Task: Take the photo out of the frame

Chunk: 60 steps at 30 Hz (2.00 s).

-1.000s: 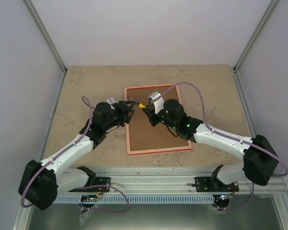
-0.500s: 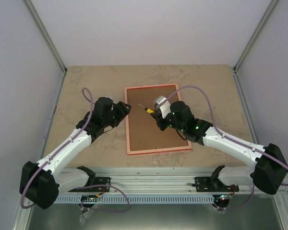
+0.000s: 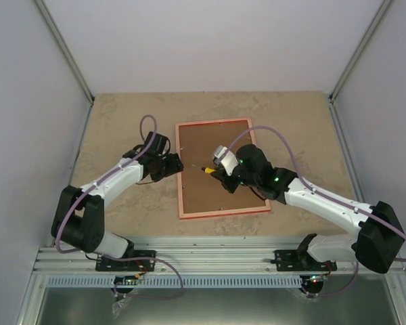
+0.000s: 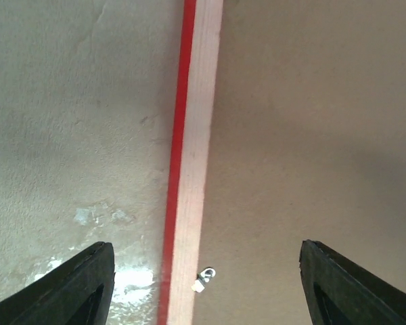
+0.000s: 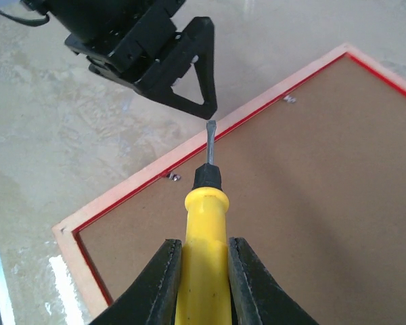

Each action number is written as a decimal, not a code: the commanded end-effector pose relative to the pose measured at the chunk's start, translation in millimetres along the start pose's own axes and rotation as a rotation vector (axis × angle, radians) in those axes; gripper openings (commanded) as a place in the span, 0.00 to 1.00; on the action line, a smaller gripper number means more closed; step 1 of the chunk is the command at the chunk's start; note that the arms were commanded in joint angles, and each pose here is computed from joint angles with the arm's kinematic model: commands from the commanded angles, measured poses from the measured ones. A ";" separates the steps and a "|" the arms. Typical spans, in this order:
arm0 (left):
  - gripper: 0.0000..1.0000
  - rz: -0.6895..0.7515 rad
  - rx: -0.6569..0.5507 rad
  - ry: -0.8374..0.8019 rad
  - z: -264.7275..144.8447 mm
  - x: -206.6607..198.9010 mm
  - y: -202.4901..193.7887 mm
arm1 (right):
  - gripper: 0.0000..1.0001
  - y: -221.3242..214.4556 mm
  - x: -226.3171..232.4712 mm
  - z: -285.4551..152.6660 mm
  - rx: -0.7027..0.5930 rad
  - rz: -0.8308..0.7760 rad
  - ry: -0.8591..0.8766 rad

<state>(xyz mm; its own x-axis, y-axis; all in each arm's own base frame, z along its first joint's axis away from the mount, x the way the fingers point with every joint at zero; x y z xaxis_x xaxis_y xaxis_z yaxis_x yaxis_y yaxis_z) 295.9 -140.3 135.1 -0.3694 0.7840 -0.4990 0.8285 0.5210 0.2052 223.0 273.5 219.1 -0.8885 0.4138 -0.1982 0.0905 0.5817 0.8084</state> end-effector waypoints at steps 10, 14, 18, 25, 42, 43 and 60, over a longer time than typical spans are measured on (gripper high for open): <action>0.68 0.159 0.107 0.093 31.6 10.4 0.0 | 0.01 -14.0 29.7 32.7 0.078 -0.028 0.191; 0.62 0.162 0.125 0.092 39.0 6.6 3.5 | 0.00 -19.4 32.3 39.6 0.092 -0.016 0.201; 0.58 0.167 0.135 0.102 43.9 4.5 9.2 | 0.00 -24.0 32.9 49.4 0.107 -0.012 0.196; 0.57 0.187 0.154 0.137 54.4 2.9 15.4 | 0.01 -26.7 28.6 67.1 0.125 -0.019 0.171; 0.40 0.194 0.221 0.168 72.8 10.3 13.4 | 0.01 -26.0 29.0 90.1 0.152 -0.066 0.173; 0.38 0.194 0.226 0.169 73.3 11.0 12.9 | 0.01 -26.7 28.6 91.2 0.158 -0.070 0.172; 0.24 0.200 0.250 0.177 78.1 13.6 10.7 | 0.01 -24.6 23.0 86.0 0.221 -0.104 0.137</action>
<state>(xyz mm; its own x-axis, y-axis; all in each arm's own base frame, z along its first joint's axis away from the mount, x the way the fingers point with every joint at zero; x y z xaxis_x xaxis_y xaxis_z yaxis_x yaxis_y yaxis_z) 332.4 -153.2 70.5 -0.2378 0.9121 -0.3340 0.9573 0.2782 0.0781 239.1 329.8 131.7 -0.9572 0.2478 -0.1498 0.0975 0.7629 0.6391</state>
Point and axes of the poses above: each gripper's point midway between its finger pads, its own z axis out along the fingers, its own x axis along the line the jaws close on, y = z × x, the point moved 5 cm from there along -z, back along the fingers, and after that the axes turned 13 degrees about -z, right-handed, at the moved point
